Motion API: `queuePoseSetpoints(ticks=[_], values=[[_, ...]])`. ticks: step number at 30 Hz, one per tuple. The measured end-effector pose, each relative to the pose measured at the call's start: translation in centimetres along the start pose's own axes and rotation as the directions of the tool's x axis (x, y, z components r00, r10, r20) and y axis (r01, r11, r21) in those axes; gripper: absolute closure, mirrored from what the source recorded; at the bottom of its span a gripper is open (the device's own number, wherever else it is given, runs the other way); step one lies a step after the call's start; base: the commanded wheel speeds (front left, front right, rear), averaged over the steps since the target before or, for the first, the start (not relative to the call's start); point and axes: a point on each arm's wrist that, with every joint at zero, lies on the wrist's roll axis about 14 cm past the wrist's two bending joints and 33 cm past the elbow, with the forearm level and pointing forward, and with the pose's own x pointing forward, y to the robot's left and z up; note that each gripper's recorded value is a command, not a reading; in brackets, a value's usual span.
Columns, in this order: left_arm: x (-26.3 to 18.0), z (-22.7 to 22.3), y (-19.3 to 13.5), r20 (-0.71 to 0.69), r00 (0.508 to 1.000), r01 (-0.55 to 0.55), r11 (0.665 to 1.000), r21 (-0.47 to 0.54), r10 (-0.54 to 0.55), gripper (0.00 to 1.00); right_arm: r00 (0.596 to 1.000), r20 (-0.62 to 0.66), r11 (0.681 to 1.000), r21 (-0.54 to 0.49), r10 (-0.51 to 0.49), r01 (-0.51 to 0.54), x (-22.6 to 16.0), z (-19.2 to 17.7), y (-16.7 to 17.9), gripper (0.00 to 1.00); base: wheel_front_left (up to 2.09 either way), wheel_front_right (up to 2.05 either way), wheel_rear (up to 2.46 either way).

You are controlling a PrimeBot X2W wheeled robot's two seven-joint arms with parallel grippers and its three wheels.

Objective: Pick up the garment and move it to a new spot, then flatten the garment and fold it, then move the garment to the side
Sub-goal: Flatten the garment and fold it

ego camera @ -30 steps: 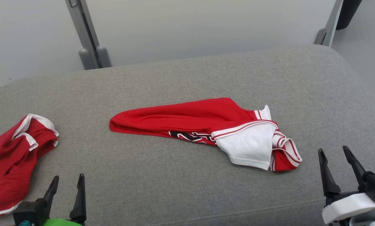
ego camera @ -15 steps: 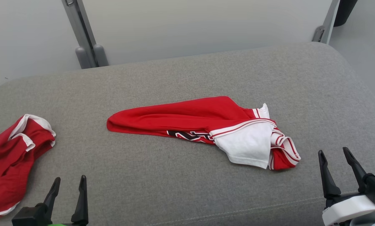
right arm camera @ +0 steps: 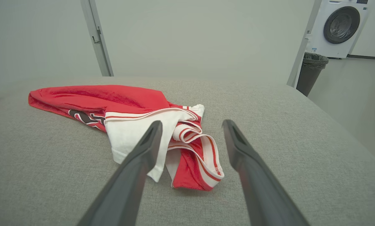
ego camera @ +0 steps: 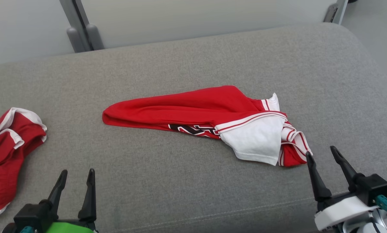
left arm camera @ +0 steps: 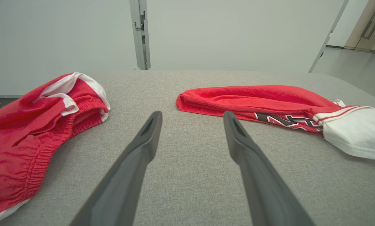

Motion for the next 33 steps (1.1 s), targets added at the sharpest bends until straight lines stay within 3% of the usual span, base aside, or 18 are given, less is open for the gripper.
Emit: queuePoseSetpoints(ticks=[5,12,26,33], values=[[2.9,0.5,-0.7,0.007,0.999,0.037,0.999,0.017,-0.037,0.00,0.997,-0.029,0.997,0.037,0.066,-0.065,2.5,-0.8,2.5,0.00,0.00,0.00,0.00],[6.3,0.1,-1.0,-0.001,0.998,0.064,0.998,0.015,-0.064,0.00,0.993,-0.098,0.996,0.060,0.070,-0.065,5.1,-3.1,2.7,0.00,0.00,0.00,0.00],[8.4,-3.3,0.1,-0.090,0.995,0.048,0.999,0.011,-0.047,0.00,0.959,-0.255,0.989,0.109,0.120,-0.095,5.8,-8.5,4.4,0.00,0.00,0.00,0.00],[9.1,-3.5,0.2,-0.089,0.995,0.053,0.999,0.014,-0.051,0.00,0.949,-0.265,0.982,0.130,0.169,-0.138,6.3,-9.0,6.0,0.00,0.00,0.00,0.00]])
